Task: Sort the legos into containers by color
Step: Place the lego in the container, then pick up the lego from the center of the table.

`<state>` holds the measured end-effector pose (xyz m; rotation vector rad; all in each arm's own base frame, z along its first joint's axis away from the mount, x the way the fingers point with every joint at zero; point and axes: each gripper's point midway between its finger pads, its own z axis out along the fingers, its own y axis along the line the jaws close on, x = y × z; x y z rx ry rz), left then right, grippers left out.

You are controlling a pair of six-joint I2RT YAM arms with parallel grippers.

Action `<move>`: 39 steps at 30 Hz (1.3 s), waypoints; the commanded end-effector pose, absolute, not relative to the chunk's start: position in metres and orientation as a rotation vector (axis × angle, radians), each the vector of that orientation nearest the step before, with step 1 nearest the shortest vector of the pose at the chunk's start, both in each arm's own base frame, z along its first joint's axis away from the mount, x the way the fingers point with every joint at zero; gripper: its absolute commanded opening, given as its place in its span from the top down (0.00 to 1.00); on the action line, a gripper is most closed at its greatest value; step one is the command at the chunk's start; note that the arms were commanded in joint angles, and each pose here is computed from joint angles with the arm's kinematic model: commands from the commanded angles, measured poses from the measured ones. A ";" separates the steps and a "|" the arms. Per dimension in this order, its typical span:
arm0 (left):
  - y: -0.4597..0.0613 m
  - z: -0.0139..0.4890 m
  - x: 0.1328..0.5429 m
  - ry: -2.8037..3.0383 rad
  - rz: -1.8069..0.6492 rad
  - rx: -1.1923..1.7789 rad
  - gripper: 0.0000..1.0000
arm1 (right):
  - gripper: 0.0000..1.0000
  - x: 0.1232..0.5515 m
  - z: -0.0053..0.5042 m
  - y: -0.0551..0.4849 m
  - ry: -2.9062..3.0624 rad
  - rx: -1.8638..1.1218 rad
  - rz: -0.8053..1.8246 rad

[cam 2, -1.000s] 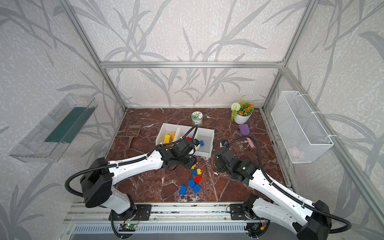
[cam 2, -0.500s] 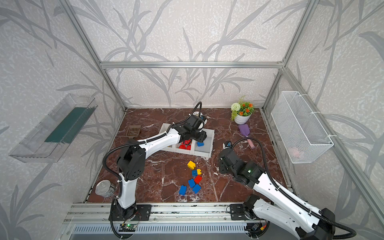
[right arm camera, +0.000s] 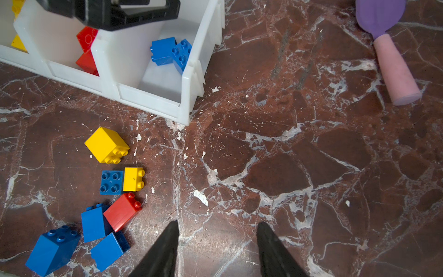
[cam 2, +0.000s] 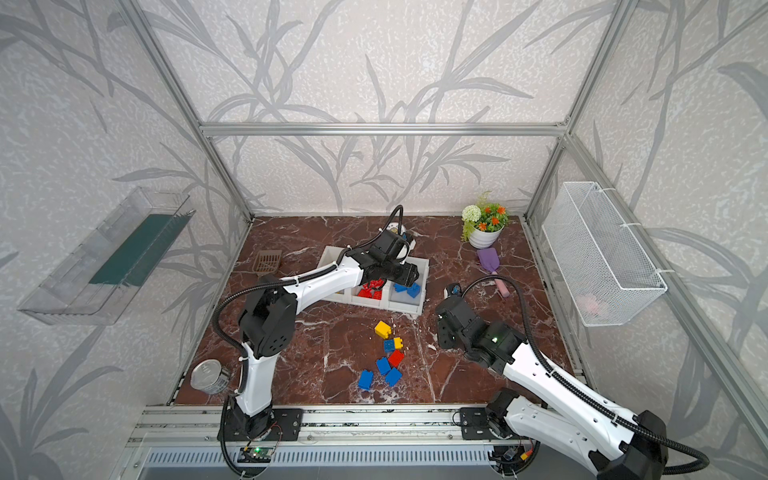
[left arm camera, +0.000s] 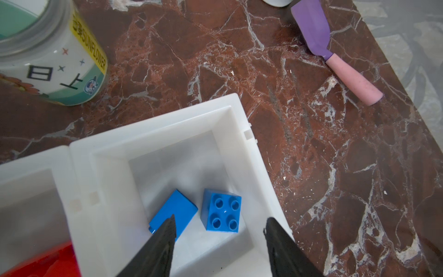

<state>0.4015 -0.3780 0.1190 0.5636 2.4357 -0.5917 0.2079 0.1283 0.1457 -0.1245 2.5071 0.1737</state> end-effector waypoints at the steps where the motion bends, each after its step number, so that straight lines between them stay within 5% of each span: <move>1: -0.367 0.156 0.404 2.360 -0.677 0.462 0.38 | 0.46 0.209 0.153 0.128 2.502 -0.128 0.180; 22: -0.198 0.149 0.344 2.343 -0.462 0.055 0.35 | 0.46 0.215 0.106 0.211 2.627 -0.432 0.341; 39: -0.147 0.126 0.299 2.356 -0.417 -0.140 0.35 | 0.44 0.225 0.079 0.307 2.580 -0.978 0.344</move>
